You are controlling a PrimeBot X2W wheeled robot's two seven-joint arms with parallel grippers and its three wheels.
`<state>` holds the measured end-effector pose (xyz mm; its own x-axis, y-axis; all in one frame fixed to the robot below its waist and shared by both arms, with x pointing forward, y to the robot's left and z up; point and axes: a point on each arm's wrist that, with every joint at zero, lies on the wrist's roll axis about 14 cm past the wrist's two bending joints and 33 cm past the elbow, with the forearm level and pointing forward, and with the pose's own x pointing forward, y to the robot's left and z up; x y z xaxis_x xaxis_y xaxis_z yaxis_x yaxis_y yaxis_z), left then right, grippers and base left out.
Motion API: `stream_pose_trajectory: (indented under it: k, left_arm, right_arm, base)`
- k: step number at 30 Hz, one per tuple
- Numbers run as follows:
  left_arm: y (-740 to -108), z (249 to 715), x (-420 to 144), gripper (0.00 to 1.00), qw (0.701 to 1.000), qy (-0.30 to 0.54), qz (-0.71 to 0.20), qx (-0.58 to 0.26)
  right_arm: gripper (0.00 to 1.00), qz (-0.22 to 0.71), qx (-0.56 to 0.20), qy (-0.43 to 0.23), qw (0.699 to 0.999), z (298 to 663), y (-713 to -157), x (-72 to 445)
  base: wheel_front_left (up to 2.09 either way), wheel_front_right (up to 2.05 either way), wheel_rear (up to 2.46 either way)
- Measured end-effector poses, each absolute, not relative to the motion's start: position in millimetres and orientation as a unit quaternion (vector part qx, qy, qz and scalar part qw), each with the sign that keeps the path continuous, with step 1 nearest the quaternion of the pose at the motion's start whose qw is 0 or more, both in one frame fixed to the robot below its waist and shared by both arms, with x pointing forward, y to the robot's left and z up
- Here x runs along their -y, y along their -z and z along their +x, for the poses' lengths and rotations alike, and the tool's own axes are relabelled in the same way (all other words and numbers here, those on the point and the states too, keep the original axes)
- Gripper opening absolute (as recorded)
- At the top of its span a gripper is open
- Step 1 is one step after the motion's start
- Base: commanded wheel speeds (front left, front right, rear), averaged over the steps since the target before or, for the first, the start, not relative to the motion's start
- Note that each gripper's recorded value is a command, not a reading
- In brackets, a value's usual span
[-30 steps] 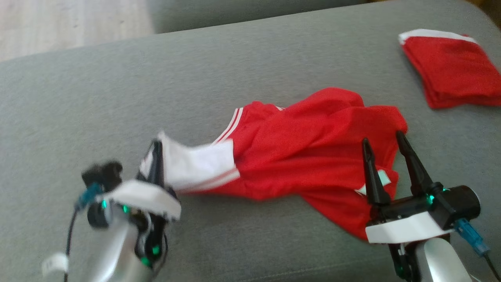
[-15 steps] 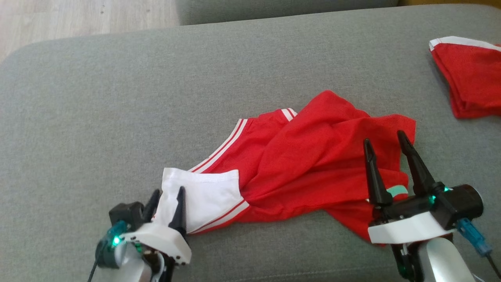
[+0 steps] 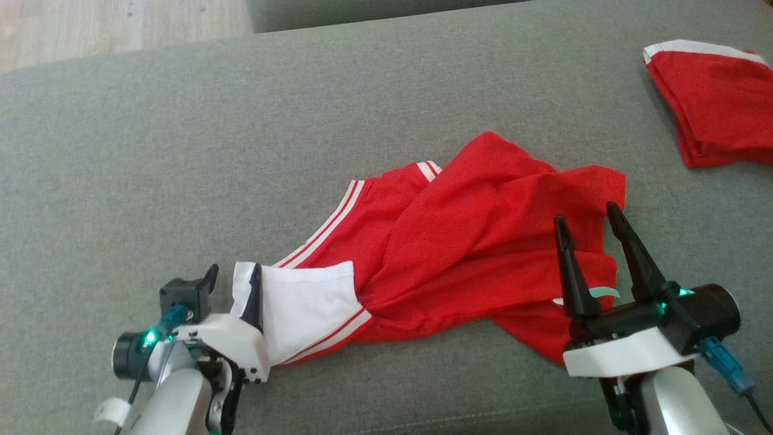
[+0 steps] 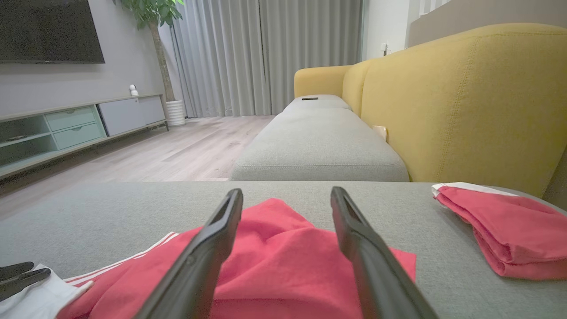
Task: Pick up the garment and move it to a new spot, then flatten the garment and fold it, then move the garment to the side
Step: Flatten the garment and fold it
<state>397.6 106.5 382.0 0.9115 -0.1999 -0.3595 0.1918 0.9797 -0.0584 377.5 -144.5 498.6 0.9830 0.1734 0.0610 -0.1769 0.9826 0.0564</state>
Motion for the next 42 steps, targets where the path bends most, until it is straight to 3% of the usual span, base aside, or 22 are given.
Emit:
stream_pose_trajectory:
  k: [6, 7, 8, 10, 12, 24, 42]
  left_arm:
    - [-368.3, 396.2, -107.8, 1.0, 0.971, 0.103, -0.001, -0.216]
    - [-368.3, 396.9, -107.3, 0.91, 0.971, 0.103, -0.001, -0.215]
    - [-368.5, 397.2, -106.7, 0.47, 0.971, 0.104, -0.001, -0.215]
    - [-367.9, 396.9, -105.7, 0.28, 0.97, 0.105, -0.002, -0.218]
    - [-368.1, 396.7, -103.5, 0.0, 0.97, 0.108, -0.003, -0.218]
    - [-390.4, 393.6, -97.8, 0.0, 0.979, 0.11, -0.019, -0.172]
    - [-481.0, 392.7, -121.9, 0.0, 0.995, 0.1, -0.012, -0.024]
  right_arm:
    - [1.0, 0.03, 0.022, -0.084, 0.996, 377.7, -494.8, 147.3]
    - [1.0, 0.03, 0.022, -0.083, 0.996, 377.8, -494.5, 147.6]
    - [1.0, 0.03, 0.021, -0.083, 0.996, 377.8, -494.2, 148.3]
    - [1.0, 0.03, 0.021, -0.082, 0.996, 377.8, -494.2, 148.6]
    - [1.0, 0.029, 0.021, -0.082, 0.996, 377.7, -494.1, 148.9]
    - [1.0, 0.028, 0.018, -0.073, 0.997, 374.1, -492.5, 154.4]
    - [1.0, 0.075, -0.117, 0.018, 0.99, 334.5, -407.5, 197.8]
  base:
    - [0.0, 0.0, 0.0]
    - [0.0, 0.0, 0.0]
    - [0.0, 0.0, 0.0]
    - [0.0, 0.0, 0.0]
    - [0.0, 0.0, 0.0]
    - [0.0, 0.0, 0.0]
    - [0.0, 0.0, 0.0]
